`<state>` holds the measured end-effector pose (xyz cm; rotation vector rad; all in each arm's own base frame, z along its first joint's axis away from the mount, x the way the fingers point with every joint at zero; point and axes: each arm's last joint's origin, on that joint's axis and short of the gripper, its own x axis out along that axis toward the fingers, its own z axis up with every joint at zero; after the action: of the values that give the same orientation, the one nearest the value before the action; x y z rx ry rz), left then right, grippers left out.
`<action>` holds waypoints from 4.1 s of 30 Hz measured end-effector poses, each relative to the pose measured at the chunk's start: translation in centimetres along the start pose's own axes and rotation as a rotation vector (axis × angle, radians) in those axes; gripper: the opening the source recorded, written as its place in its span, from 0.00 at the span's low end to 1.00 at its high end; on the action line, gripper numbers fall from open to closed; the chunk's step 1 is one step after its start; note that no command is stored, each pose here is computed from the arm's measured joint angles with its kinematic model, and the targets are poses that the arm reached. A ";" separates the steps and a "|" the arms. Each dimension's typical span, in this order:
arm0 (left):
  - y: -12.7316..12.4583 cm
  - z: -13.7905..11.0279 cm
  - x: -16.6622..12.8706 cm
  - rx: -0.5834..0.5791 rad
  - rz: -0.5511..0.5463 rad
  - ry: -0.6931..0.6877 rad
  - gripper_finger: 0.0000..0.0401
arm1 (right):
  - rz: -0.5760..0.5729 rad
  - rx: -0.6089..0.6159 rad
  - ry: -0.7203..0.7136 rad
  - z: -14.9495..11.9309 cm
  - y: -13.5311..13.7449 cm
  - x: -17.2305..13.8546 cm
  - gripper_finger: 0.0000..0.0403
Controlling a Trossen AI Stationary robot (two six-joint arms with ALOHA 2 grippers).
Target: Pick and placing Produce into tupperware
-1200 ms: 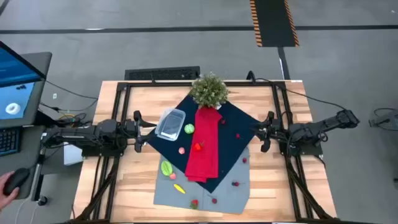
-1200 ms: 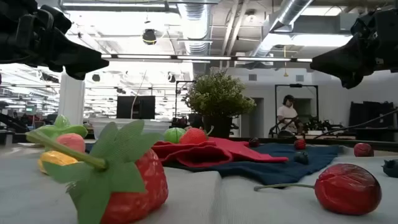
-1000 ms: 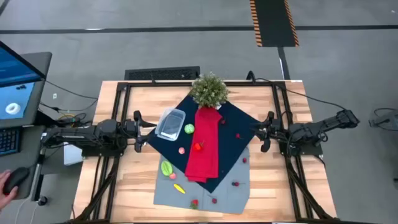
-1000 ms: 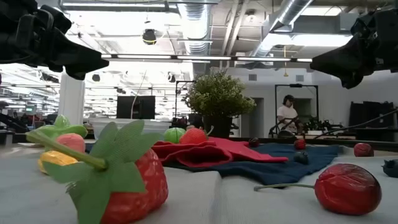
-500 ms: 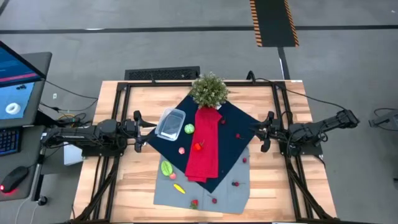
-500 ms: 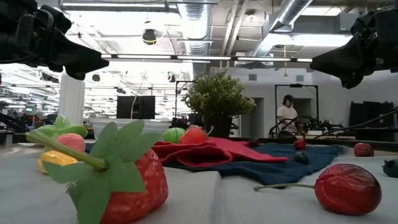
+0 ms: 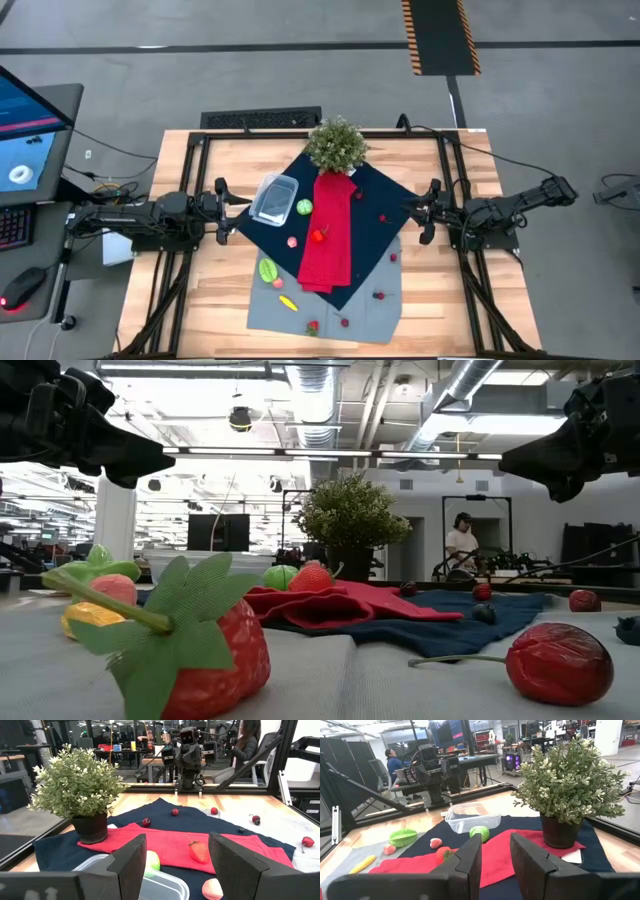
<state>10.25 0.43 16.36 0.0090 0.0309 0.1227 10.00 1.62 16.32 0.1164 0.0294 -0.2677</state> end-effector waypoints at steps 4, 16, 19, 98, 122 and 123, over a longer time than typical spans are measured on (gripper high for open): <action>0.0 0.0 0.0 0.000 0.000 0.000 0.51 | 0.000 -0.002 0.000 0.0 0.0 0.0 0.31; 0.0 0.3 0.0 -0.128 -0.007 -0.026 0.51 | -0.009 0.258 -0.006 0.0 -0.1 0.1 0.31; 0.0 0.1 0.0 -0.283 0.002 -0.010 0.51 | -0.023 0.317 -0.010 0.1 -0.2 0.1 0.31; -1.2 2.4 4.7 -0.234 -0.010 0.058 0.51 | 0.385 -0.066 1.079 -4.2 15.4 4.5 0.31; -1.1 2.6 4.7 -0.229 0.013 0.042 0.51 | 0.418 -0.114 1.118 -4.7 17.9 6.1 0.04; -1.1 2.6 4.7 -0.229 0.013 0.042 0.51 | 0.425 -0.116 1.113 -4.6 18.0 6.2 0.03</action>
<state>15.13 -0.13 18.77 -0.2222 0.0587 0.1391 20.66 17.78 13.52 0.1408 1.1118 0.2514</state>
